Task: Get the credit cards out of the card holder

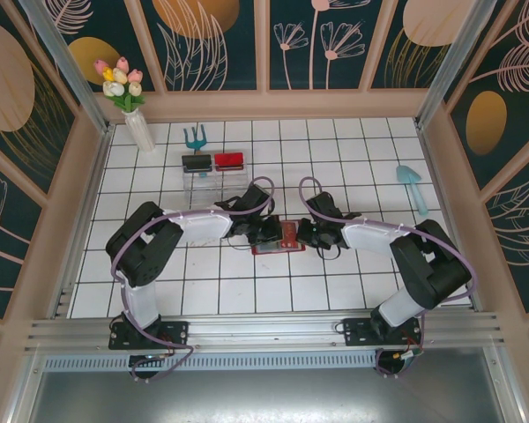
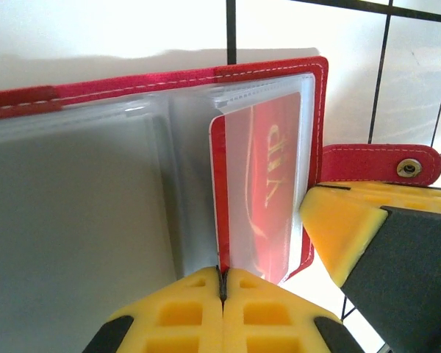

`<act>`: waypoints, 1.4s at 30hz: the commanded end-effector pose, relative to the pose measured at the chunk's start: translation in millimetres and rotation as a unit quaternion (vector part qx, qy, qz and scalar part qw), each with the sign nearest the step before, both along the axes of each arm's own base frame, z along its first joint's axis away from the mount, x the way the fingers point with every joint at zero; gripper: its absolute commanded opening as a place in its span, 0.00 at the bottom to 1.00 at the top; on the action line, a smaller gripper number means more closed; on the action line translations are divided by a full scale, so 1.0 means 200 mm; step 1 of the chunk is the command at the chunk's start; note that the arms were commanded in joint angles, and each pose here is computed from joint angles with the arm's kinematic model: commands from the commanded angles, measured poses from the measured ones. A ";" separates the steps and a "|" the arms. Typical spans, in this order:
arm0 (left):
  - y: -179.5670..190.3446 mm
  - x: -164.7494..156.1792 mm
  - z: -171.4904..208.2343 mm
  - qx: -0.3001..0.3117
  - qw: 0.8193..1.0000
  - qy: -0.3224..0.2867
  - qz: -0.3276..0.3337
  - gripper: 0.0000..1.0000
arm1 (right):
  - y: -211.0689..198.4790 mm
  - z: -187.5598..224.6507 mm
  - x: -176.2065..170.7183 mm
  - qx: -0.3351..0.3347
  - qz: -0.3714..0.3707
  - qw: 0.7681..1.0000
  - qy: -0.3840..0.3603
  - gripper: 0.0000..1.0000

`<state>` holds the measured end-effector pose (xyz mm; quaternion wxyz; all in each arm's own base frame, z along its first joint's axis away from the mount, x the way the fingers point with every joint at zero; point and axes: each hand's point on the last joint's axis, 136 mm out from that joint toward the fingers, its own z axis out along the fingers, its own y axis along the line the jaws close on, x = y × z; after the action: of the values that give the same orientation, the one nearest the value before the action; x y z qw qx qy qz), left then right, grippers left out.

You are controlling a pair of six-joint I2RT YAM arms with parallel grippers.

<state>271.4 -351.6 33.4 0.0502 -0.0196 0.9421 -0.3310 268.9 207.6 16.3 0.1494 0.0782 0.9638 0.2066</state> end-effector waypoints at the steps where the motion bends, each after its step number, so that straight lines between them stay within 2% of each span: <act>1: 0.06 -0.04 0.00 0.012 1.000 0.004 -0.009 0.00 | -0.17 -0.23 -0.21 -0.070 -0.014 0.992 0.100 0.00; 11: 0.12 -0.04 0.01 0.018 1.000 0.001 -0.010 0.00 | -0.18 -0.22 -0.20 -0.072 -0.016 0.992 0.099 0.00; 16: 0.07 -0.02 0.02 -0.007 1.000 0.004 -0.007 0.00 | -0.15 -0.21 -0.19 -0.064 -0.012 0.993 0.097 0.00; 23: 0.02 0.00 0.00 -0.034 0.999 0.007 0.000 0.00 | -0.04 -0.04 -0.09 -0.020 0.012 0.999 0.047 0.00; 29: 0.02 -0.01 -0.05 -0.027 1.000 0.015 0.001 0.00 | 0.05 0.08 -0.03 0.008 0.028 0.999 0.017 0.00; 39: 0.04 -0.02 -0.07 -0.022 1.000 0.019 0.002 0.00 | 0.12 0.12 -0.01 0.020 0.045 0.999 0.007 0.00; 42: 0.04 -0.01 -0.07 -0.023 1.000 0.018 0.002 0.00 | 0.11 0.07 -0.02 0.009 0.043 0.999 0.020 0.00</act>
<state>272.0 -350.2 34.0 0.0459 -0.0189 0.9309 -0.3619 266.5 224.8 30.8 0.1297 0.0545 0.9646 0.2232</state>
